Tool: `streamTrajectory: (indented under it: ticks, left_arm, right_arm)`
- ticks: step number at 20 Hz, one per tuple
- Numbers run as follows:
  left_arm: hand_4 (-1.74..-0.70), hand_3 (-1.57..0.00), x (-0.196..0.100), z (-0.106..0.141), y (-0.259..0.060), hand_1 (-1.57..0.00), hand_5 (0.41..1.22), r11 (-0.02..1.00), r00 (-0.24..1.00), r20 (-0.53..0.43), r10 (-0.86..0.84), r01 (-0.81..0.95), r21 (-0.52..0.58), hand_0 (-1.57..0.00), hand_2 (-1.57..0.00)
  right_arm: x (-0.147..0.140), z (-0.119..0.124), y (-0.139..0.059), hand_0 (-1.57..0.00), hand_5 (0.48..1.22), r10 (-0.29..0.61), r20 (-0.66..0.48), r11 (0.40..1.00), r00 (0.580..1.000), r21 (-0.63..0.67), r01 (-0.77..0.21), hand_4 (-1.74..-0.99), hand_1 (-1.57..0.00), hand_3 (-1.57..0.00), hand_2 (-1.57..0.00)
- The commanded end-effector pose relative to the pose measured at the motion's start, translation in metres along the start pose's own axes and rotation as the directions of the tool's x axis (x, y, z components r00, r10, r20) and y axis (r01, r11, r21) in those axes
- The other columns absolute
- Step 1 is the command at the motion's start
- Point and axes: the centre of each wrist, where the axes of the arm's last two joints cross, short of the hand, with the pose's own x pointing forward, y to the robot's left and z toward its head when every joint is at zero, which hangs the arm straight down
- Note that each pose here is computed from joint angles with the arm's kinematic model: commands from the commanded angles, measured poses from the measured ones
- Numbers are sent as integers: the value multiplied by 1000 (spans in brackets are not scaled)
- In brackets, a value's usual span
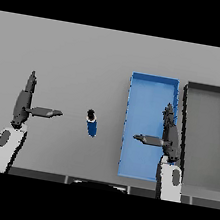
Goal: Pick up the blue pipe and place it into the blue bin.
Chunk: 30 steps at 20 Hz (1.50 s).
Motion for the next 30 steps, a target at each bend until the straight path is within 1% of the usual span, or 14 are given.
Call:
streamTrajectory:
  ticks: [1,6,7,8,9,11,12,14,16,18,22,24,28,30]
  left_arm:
    - [-1074,1,0,0,1,1,591,1000,1000,4,0,0,1,1,1]
    - [-1074,1,0,-2,7,1,591,1000,1000,13,-3,3,-1,1,1]
    - [-1074,1,3,0,18,1,591,984,996,53,-69,76,-159,1,1]
    - [-1073,1,5,-1,31,1,590,960,992,70,-106,121,-253,1,1]
    - [-1074,1,8,-3,38,1,589,941,989,80,-122,141,-307,1,1]
    - [-1077,1,12,-6,44,1,588,918,987,89,-131,154,-366,1,1]
    - [-1078,1,10,-5,46,1,591,914,988,88,-130,154,-376,1,1]
    - [-1080,1,14,-5,48,1,600,906,986,98,-137,165,-391,1,1]
    - [-1086,1,13,-1,45,1,605,888,987,102,-120,153,-434,1,1]
    - [-1096,1,13,5,40,1,583,847,987,118,-108,153,-509,1,1]
    - [-1124,1,14,25,16,1,514,755,990,111,-86,137,-641,1,1]
    - [-1158,1,12,31,1,1,497,712,991,112,-76,133,-690,1,1]
    - [-1181,1,7,39,-34,1,469,679,985,147,-90,168,-714,1,1]
    - [-1186,1,0,40,-42,1,464,678,985,152,-85,169,-715,1,1]
  right_arm:
    - [0,0,1,1,617,-1,0,1000,1000,0,1,-1225,1,1,1]
    - [2,-3,9,1,617,-1,4,1000,1000,5,1,-1225,1,1,1]
    - [6,3,4,1,617,85,67,994,994,57,-88,-1225,1,1,1]
    - [7,11,2,1,618,144,92,984,985,90,-153,-1224,1,1,1]
    - [8,15,1,1,618,177,98,976,979,113,-187,-1225,1,1,1]
    - [11,19,4,1,620,219,98,964,971,129,-231,-1223,1,1,1]
    - [13,19,7,1,618,235,100,960,967,130,-246,-1215,1,1,1]
    - [14,20,5,1,609,257,86,957,963,113,-266,-1196,1,1,1]
    - [16,21,5,1,597,266,83,956,960,109,-274,-1185,1,1,1]
    - [14,22,3,1,600,275,95,950,957,124,-285,-1187,1,1,1]
    - [16,16,6,1,611,275,106,949,956,129,-288,-1205,1,1,1]
    - [17,20,3,1,612,275,116,948,955,132,-289,-1208,1,1,1]
    - [19,21,7,1,618,264,111,952,958,132,-277,-1221,1,1,1]
    - [19,22,4,1,620,261,104,953,960,130,-273,-1223,1,1,1]
